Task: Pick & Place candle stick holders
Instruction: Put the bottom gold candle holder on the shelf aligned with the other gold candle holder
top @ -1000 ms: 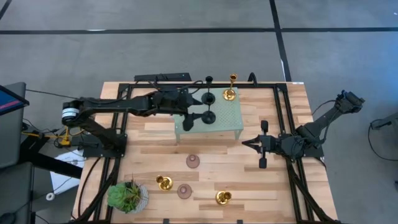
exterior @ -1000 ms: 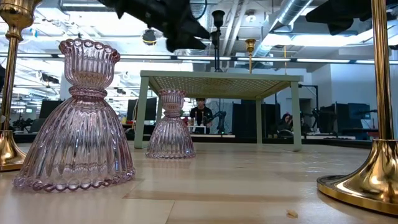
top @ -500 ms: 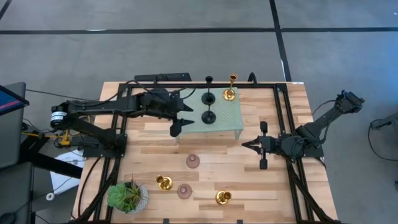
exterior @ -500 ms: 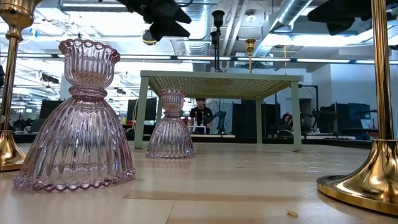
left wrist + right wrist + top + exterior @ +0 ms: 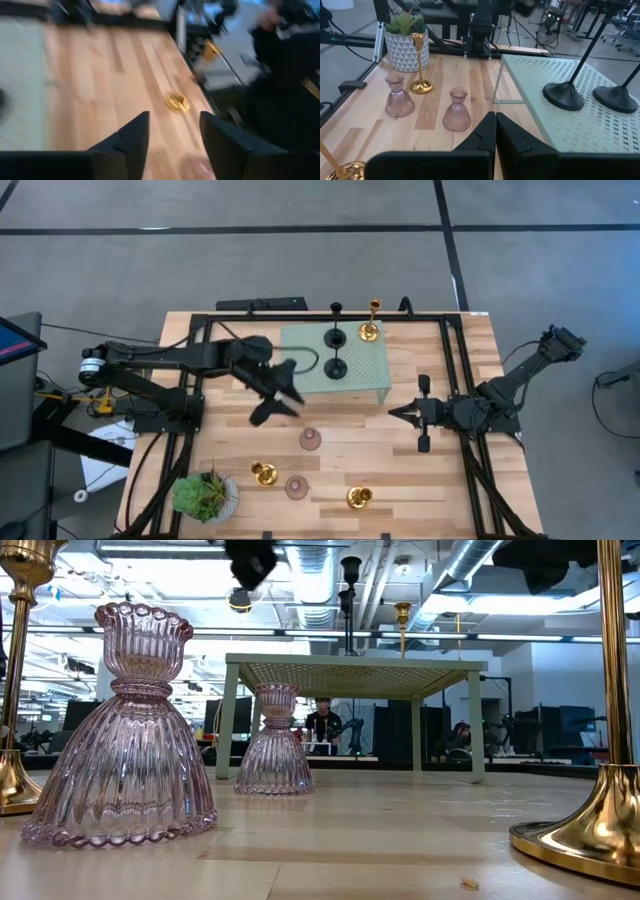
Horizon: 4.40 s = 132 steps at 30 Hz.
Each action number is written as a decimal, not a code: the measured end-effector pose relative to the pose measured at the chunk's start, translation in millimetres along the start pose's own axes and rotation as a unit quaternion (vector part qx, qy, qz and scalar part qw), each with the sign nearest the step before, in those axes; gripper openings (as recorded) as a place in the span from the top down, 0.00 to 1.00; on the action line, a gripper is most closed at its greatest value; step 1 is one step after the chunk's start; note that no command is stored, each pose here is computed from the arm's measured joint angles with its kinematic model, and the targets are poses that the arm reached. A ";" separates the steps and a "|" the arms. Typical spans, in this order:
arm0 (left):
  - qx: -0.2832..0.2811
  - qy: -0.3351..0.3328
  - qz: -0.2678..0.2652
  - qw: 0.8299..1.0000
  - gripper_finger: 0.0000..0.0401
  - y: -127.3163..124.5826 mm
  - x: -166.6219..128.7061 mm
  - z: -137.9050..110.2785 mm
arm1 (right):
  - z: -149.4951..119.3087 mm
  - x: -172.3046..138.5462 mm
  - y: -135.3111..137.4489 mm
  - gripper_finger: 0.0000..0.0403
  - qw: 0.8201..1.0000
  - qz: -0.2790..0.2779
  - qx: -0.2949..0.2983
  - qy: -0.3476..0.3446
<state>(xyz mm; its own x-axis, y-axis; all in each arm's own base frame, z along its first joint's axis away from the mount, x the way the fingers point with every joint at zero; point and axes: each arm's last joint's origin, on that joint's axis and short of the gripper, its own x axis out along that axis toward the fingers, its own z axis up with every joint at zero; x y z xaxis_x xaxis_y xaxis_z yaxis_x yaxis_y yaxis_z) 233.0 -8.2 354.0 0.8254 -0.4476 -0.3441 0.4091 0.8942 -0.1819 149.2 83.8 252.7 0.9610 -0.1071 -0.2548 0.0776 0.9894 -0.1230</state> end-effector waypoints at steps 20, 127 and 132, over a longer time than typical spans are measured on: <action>0.147 -0.126 0.095 0.976 0.97 -55.6 -40.2 -102.6 | 0.7 -2.4 2.2 1.00 0.998 0.065 0.001 0.002; 0.060 -0.171 -0.005 0.983 0.97 -46.6 -26.1 -183.3 | -76.0 99.0 146.0 0.53 0.958 0.262 0.109 0.030; 0.060 -0.171 -0.005 0.983 0.97 -46.6 -26.1 -183.3 | -73.5 99.5 147.3 0.62 0.957 0.266 0.111 0.027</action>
<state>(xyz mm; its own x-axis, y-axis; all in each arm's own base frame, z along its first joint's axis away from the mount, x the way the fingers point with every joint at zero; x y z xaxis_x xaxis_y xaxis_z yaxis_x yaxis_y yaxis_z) 121.1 -39.9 202.6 0.8957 -0.4447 -0.0084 0.4432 0.8940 -0.0665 236.8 211.7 138.7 0.8654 0.4192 -0.2747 -0.3592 0.9010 0.2433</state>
